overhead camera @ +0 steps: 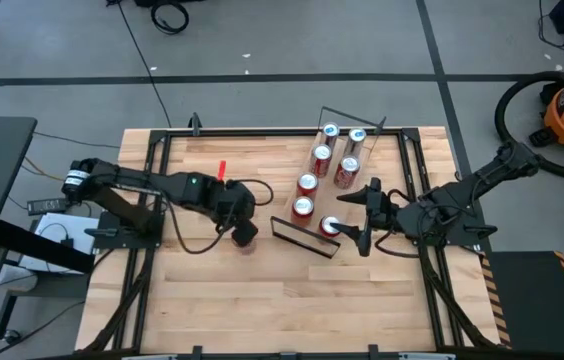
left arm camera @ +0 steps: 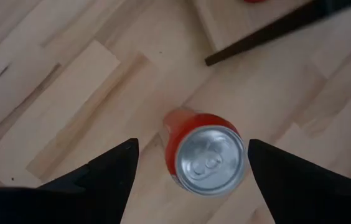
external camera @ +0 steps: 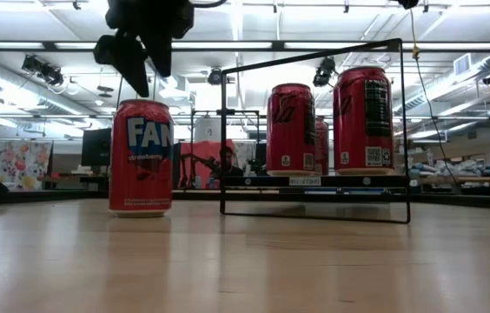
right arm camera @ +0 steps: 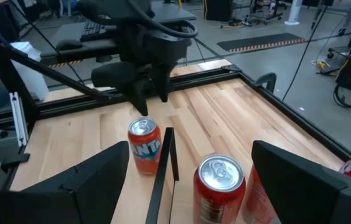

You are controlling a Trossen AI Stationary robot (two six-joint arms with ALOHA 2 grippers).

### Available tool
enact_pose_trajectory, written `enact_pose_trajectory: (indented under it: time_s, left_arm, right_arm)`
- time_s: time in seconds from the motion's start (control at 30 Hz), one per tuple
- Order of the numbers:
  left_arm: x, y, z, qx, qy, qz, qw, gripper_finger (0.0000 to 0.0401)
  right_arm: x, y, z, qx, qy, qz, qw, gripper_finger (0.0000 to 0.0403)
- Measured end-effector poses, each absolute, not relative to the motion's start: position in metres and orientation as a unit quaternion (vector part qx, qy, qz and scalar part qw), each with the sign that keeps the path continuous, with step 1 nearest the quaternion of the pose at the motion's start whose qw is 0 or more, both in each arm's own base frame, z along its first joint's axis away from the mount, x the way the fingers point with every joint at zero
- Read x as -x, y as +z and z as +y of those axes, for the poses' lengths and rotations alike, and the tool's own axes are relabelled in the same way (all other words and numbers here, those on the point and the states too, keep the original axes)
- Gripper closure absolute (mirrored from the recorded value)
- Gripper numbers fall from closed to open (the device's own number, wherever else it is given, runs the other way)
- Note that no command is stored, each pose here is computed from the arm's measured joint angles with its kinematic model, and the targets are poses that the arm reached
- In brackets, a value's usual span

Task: Place canned beverage on shelf
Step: Put the red soda can on the shelf aligned with the other red soda can

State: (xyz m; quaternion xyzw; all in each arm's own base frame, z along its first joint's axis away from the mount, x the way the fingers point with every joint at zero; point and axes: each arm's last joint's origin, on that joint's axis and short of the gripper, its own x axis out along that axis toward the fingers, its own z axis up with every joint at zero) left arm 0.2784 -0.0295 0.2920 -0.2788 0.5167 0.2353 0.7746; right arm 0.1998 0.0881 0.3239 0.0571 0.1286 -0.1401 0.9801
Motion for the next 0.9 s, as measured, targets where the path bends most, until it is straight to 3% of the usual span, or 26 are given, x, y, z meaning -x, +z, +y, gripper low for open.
enact_pose_trajectory:
  time_s: [0.33,0.9]
  left_arm:
    - [-0.295,0.269,-0.047,0.240,0.211,0.553,0.769,0.0087]
    - [-0.306,0.250,-0.054,0.254,0.227,0.571,0.747,0.0087]
  right_arm:
    - [-0.201,0.319,0.095,-0.072,-0.144,0.134,0.978,0.0053]
    - [-0.206,0.314,0.101,-0.079,-0.138,0.140,0.977,0.0053]
